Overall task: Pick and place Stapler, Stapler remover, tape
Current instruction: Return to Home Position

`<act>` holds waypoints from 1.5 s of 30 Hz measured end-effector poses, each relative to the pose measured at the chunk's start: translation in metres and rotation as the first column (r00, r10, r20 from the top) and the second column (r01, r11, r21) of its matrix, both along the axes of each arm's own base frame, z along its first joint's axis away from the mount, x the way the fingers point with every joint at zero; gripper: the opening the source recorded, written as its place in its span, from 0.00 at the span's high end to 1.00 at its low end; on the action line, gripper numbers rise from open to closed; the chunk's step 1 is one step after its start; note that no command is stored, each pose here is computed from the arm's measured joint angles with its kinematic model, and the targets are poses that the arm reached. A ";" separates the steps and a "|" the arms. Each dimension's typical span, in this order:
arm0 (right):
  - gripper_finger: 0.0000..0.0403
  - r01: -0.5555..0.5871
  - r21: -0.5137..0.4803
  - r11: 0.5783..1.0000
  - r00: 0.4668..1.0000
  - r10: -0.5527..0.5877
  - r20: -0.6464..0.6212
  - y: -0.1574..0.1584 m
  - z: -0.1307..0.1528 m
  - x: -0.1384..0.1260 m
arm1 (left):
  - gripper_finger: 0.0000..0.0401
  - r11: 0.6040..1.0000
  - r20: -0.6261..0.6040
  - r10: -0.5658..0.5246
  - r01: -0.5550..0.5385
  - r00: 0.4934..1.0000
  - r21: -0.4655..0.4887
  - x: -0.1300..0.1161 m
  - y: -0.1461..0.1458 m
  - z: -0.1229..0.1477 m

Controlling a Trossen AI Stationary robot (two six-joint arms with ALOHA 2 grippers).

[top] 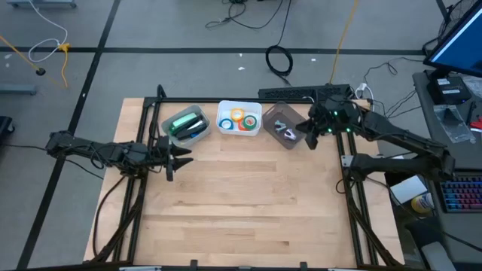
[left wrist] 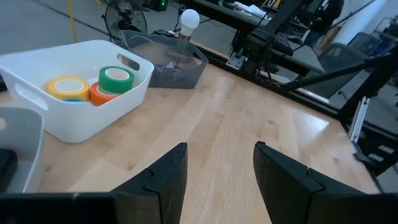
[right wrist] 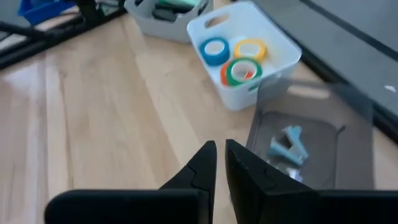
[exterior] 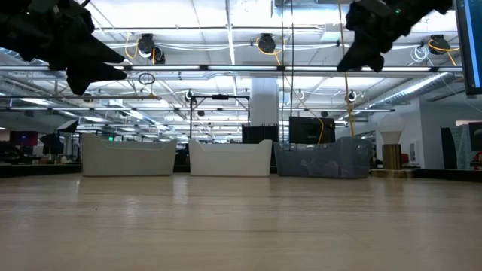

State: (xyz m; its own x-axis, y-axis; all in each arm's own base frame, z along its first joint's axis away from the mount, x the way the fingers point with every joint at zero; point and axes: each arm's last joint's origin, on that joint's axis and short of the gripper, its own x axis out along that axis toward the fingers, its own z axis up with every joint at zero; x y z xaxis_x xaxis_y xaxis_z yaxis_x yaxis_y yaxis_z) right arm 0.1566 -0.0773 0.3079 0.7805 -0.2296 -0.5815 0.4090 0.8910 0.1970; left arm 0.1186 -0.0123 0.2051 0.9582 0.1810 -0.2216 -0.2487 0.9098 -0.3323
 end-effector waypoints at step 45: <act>0.93 0.096 -0.017 0.995 0.889 -0.078 0.450 0.049 -0.106 -0.085 | 0.55 0.982 0.088 -0.038 0.021 0.995 0.186 -0.038 0.007 0.008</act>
State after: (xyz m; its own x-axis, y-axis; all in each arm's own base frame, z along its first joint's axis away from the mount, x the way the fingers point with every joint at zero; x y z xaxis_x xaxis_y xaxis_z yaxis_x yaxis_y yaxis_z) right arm 0.0719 -0.0278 0.2014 0.9320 -0.3234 -0.1639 0.3613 0.8662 0.3452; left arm 0.0807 -0.0048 0.2128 0.9782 0.1823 -0.0993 -0.1977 0.9640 -0.1780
